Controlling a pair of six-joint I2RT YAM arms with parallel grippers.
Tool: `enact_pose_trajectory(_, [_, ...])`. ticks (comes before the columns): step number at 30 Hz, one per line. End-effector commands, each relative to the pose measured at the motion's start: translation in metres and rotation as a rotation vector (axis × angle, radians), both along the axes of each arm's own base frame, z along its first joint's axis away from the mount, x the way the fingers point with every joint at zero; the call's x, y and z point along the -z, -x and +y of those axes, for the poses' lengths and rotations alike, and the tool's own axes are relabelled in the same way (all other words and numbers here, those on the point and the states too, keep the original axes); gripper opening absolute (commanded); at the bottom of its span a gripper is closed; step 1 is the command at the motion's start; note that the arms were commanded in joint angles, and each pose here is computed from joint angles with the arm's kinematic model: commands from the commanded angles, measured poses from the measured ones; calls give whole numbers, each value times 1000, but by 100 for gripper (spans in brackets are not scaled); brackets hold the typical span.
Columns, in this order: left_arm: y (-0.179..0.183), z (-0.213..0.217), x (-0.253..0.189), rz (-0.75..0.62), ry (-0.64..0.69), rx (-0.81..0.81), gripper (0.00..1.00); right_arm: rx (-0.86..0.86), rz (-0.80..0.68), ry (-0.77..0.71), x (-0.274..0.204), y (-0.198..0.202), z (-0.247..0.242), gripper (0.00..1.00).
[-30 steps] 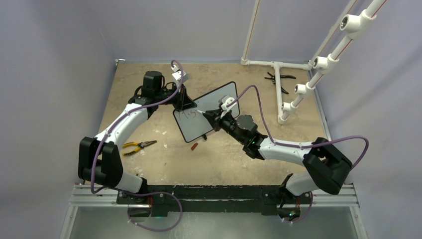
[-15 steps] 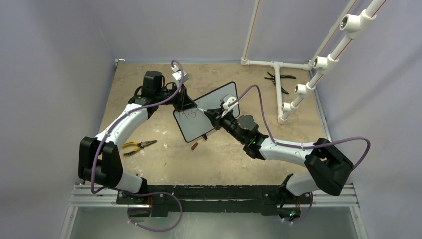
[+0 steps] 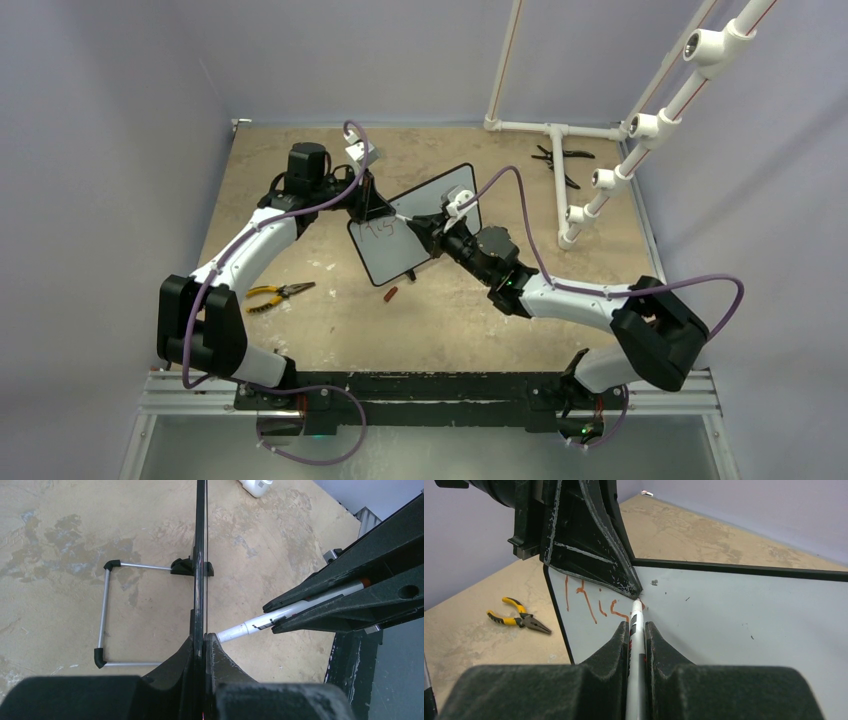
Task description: Write a sentence on the whiteboard
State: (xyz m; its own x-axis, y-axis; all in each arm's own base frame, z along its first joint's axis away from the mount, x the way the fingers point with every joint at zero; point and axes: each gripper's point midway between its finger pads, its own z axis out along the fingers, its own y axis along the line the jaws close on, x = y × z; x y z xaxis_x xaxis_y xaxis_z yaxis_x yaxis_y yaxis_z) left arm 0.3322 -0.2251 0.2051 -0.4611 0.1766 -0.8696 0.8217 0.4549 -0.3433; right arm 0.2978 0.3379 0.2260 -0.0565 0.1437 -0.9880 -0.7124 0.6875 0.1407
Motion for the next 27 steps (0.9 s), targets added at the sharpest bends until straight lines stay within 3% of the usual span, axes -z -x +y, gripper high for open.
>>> enact_pose_trajectory(1, [16, -5, 12, 55, -16, 49, 0, -35, -55, -44, -26, -3, 12, 0])
enact_pose_trajectory(19, [14, -5, 12, 52, -19, 42, 0, -46, 42, 10, 15, 9, 3, 0])
enact_pose_trajectory(27, [14, -5, 11, 48, -19, 41, 0, 41, 72, 15, 25, 2, -11, 0])
